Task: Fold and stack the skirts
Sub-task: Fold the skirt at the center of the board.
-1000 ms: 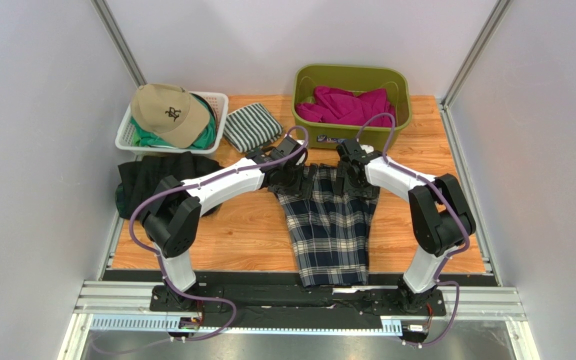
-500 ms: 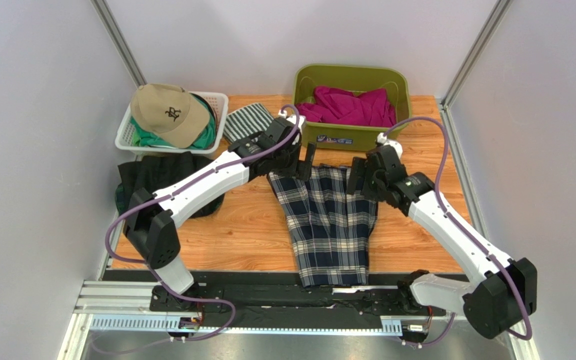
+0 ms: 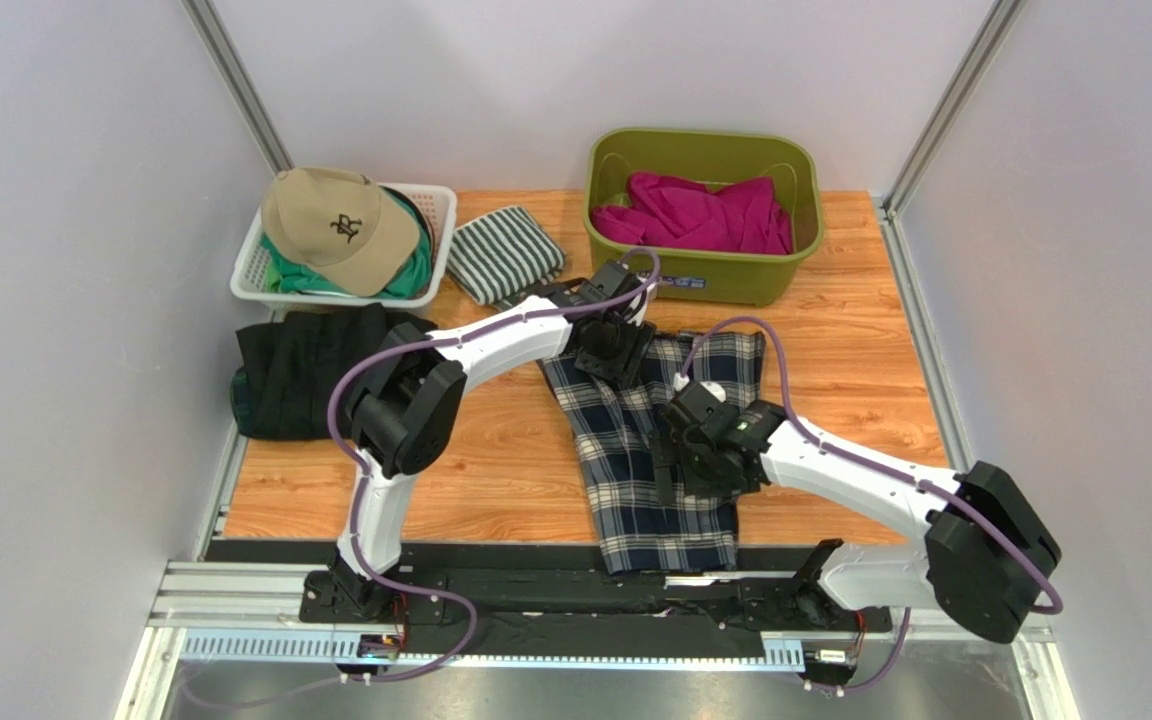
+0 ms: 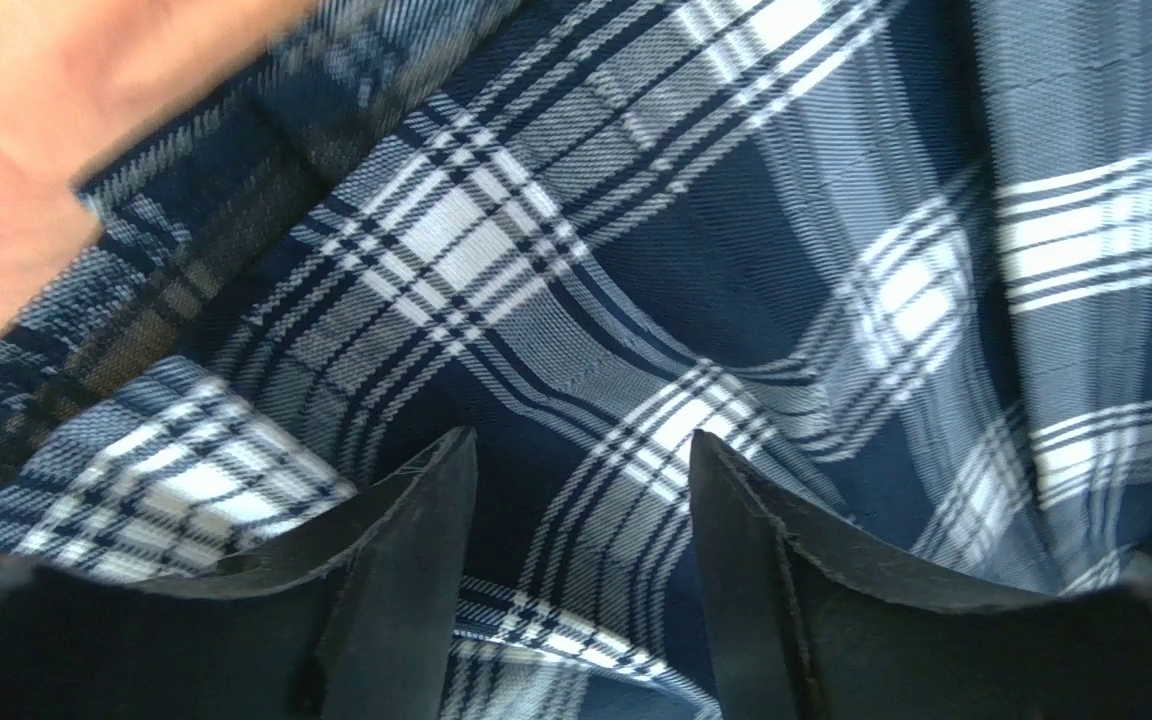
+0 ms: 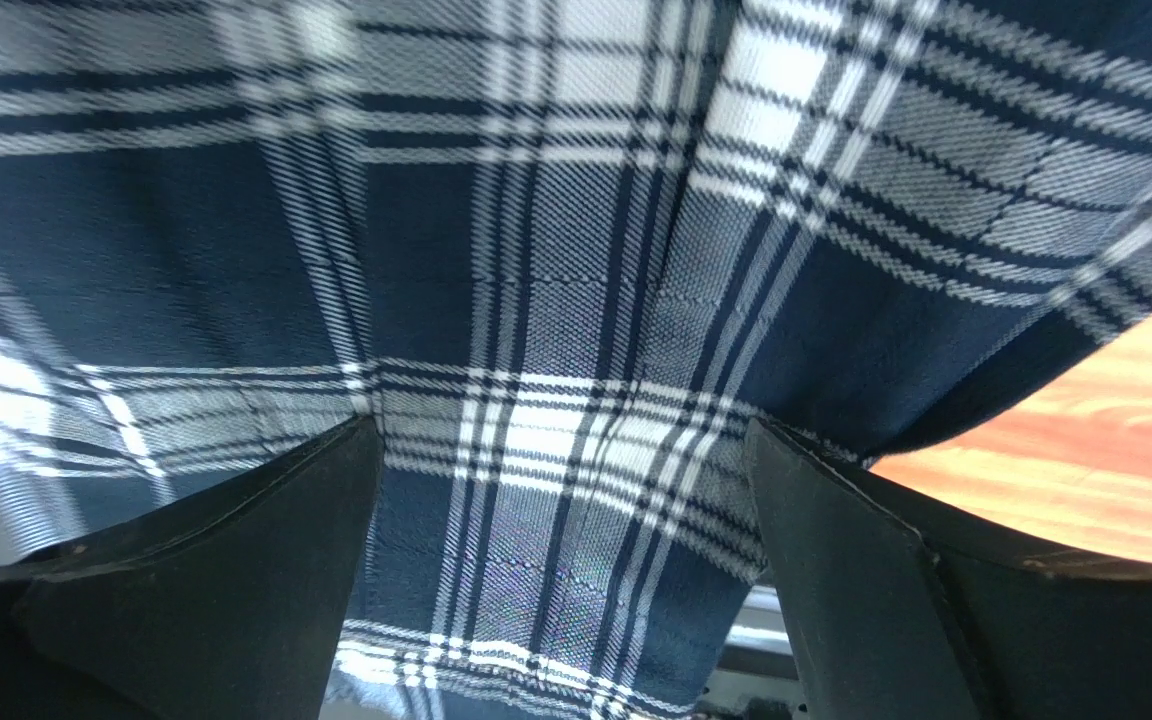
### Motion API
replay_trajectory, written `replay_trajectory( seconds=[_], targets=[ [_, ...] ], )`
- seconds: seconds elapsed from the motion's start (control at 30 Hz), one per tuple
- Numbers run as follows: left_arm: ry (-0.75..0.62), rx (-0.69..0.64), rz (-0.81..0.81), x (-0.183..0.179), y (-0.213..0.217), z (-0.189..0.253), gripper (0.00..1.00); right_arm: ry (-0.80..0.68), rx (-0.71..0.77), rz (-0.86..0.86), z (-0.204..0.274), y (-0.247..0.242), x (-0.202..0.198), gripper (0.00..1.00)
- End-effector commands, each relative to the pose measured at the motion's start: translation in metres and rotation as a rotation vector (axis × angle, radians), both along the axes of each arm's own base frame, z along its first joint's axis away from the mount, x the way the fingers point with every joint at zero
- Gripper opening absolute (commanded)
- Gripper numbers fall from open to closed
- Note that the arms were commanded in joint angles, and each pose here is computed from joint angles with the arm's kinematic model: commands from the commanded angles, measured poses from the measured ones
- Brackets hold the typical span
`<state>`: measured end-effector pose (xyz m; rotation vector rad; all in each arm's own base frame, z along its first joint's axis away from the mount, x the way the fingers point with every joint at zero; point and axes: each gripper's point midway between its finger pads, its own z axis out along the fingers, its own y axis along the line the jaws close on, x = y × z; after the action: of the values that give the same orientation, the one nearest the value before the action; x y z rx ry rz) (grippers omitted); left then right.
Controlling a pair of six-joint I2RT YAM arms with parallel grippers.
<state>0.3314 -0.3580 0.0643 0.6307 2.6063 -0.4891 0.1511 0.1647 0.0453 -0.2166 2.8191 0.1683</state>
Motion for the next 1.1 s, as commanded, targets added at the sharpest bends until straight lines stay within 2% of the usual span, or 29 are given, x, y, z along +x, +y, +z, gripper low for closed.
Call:
replay_trajectory(
  seconds=[0.0,0.13,0.27,0.33,0.4,0.43,0.5,0.53,0.6,0.67,0.73,0.83,0.87,0.9,1.0,1.07],
  targets=[
    [-0.013,-0.02,0.053,0.008,0.021,0.0,0.61,0.058,0.018,-0.015,-0.019,0.004,-0.01,0.99],
    [0.052,-0.04,0.109,0.007,0.037,-0.022,0.61,0.024,-0.095,-0.008,-0.029,-0.005,0.008,0.99],
    [0.084,0.024,0.172,-0.005,0.061,-0.043,0.57,-0.007,-0.204,-0.006,-0.03,-0.018,0.039,0.99],
    [0.057,0.025,0.224,-0.009,0.072,-0.034,0.57,-0.008,-0.249,-0.045,-0.03,-0.03,0.054,0.99],
    [0.095,0.07,0.269,-0.033,0.096,-0.043,0.57,-0.046,-0.302,-0.061,-0.017,-0.041,0.072,0.99],
    [0.069,0.032,0.319,-0.037,0.101,-0.024,0.57,-0.068,-0.312,-0.056,-0.01,-0.043,0.078,0.99],
    [0.114,0.04,0.369,-0.07,0.123,-0.037,0.57,-0.142,-0.329,-0.038,0.011,-0.046,0.098,0.99],
    [0.135,0.024,0.413,-0.092,0.135,-0.038,0.57,-0.166,-0.314,-0.038,0.02,-0.043,0.104,0.99],
    [0.149,0.003,0.444,-0.112,0.142,-0.037,0.57,-0.236,-0.225,-0.027,0.045,-0.027,0.121,0.99],
    [0.174,-0.053,0.425,-0.142,0.133,-0.028,0.57,-0.262,-0.162,0.021,0.061,-0.014,0.125,0.99],
    [0.202,-0.162,0.315,-0.169,0.105,-0.004,0.61,-0.287,-0.112,0.021,0.077,-0.006,0.127,0.99],
    [0.129,-0.309,0.207,-0.177,0.079,0.038,0.7,-0.299,-0.038,-0.023,0.092,-0.005,0.116,0.99],
    [0.107,-0.307,0.211,-0.175,0.082,0.044,0.73,-0.285,-0.036,-0.043,0.092,-0.01,0.109,0.99],
    [0.039,-0.276,0.259,-0.162,0.092,0.049,0.8,-0.309,-0.013,-0.073,0.103,-0.014,0.103,0.99],
    [-0.114,-0.139,0.3,-0.141,0.123,0.066,0.92,-0.234,0.009,-0.178,0.093,-0.032,0.072,0.99],
    [-0.133,-0.06,0.341,-0.134,0.141,0.069,0.97,-0.118,0.032,-0.22,0.07,-0.038,0.046,0.99]
  ],
)
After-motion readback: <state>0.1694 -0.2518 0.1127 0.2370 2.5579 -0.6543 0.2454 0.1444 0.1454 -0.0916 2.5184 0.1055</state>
